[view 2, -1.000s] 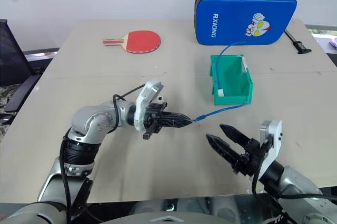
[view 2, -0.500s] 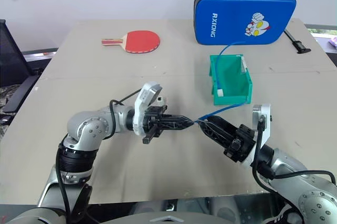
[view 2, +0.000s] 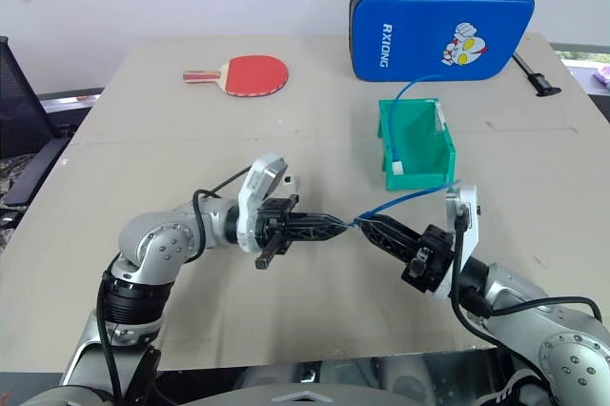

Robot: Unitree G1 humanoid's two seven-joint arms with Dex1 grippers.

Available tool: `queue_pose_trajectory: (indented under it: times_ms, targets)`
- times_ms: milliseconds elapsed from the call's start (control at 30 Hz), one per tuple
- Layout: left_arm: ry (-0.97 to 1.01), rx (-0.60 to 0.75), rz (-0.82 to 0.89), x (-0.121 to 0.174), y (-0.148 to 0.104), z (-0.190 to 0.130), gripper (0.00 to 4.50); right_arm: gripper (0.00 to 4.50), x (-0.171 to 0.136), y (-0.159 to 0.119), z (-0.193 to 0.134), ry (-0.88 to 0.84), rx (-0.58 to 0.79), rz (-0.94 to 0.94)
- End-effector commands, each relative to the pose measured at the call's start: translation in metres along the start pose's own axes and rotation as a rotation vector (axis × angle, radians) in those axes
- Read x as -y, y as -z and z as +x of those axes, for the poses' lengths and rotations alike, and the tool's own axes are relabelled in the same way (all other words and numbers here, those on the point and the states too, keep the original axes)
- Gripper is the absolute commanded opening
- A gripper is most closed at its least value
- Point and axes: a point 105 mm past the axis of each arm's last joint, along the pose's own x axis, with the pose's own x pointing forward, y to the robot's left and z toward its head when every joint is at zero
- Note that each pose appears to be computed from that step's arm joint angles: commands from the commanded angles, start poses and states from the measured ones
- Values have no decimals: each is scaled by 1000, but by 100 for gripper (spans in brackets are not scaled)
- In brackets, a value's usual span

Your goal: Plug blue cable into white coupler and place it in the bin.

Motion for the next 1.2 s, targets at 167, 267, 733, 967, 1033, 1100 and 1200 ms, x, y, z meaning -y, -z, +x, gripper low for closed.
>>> queue_pose_trajectory:
  times_ms: [167,267,733,967,1033,1100,1200]
  targets:
    - [-252,69,187,-11,-12,-20,325,0,-2,-8,-1,-17,12,-42]
    - [-457,100,271,-22,-12,-47,360,0,2,-9,-3,-5,19,-51]
    - [-768,-115,482,-82,4,-114,360,0,12,-12,-4,11,24,-114]
    - [-717,-206,569,-110,1,-110,360,0,10,-11,-7,38,36,-130]
    - [-706,-222,583,-118,0,-109,360,0,10,-11,-8,45,36,-135]
    - [-688,-252,600,-124,3,-108,360,0,10,-11,-8,52,38,-138]
    - [-661,-260,605,-130,4,-106,283,0,9,-11,-9,59,41,-144]
